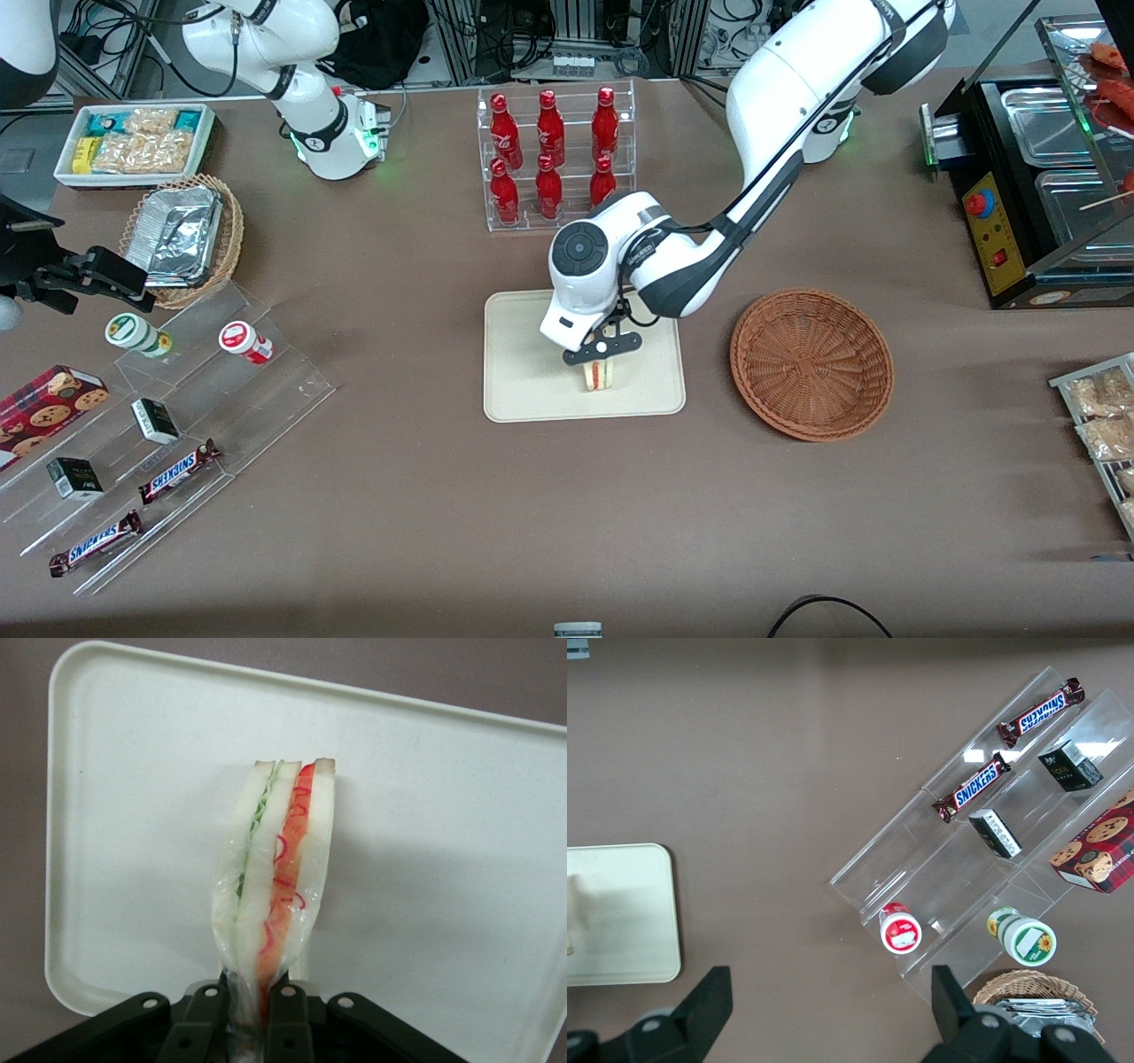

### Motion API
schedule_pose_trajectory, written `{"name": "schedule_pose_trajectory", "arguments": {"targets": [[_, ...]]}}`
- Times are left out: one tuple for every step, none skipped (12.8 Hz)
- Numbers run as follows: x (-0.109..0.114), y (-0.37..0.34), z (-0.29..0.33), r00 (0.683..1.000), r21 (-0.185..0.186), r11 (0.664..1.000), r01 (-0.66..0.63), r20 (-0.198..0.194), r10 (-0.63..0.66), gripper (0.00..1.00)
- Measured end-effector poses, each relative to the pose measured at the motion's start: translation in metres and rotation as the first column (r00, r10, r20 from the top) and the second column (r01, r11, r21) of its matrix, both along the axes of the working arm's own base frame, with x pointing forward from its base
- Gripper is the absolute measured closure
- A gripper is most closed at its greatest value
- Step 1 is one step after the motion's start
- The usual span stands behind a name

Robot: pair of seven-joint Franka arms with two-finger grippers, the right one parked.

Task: Place sandwich from basket to tray
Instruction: 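Lower the sandwich onto the tray and open the left gripper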

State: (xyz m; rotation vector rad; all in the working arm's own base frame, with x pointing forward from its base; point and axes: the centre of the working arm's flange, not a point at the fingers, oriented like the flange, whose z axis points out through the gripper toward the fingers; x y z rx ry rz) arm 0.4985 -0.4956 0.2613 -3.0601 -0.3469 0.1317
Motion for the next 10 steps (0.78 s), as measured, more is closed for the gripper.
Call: {"name": "schedule_pose_trajectory", "arguments": {"targets": [[-0.001, 0.0, -0.006, 1.0, 0.003, 1.0, 0.001, -0.007, -0.001, 0.85], [-0.001, 0.0, -0.011, 1.0, 0.008, 1.0, 0.003, -0.01, -0.003, 0.85], [0.001, 0.0, -0.014, 1.0, 0.012, 1.0, 0.007, -0.008, -0.006, 0.85], [0.002, 0.0, -0.016, 1.0, 0.014, 1.0, 0.009, -0.006, -0.008, 0.85], [0.003, -0.001, -0.017, 1.0, 0.014, 1.0, 0.008, -0.005, -0.008, 0.77], [0.004, -0.001, -0.017, 1.0, 0.012, 1.0, 0.008, -0.004, -0.008, 0.68], [0.004, -0.002, -0.015, 1.0, 0.01, 1.0, 0.007, -0.001, -0.007, 0.57], [0.006, -0.003, -0.011, 1.0, 0.005, 1.0, 0.007, 0.006, -0.007, 0.46], [0.009, -0.004, -0.003, 1.0, 0.0, 1.0, 0.006, 0.019, -0.006, 0.35], [0.012, -0.004, 0.01, 0.999, 0.001, 1.0, 0.004, 0.033, -0.004, 0.24]]}}
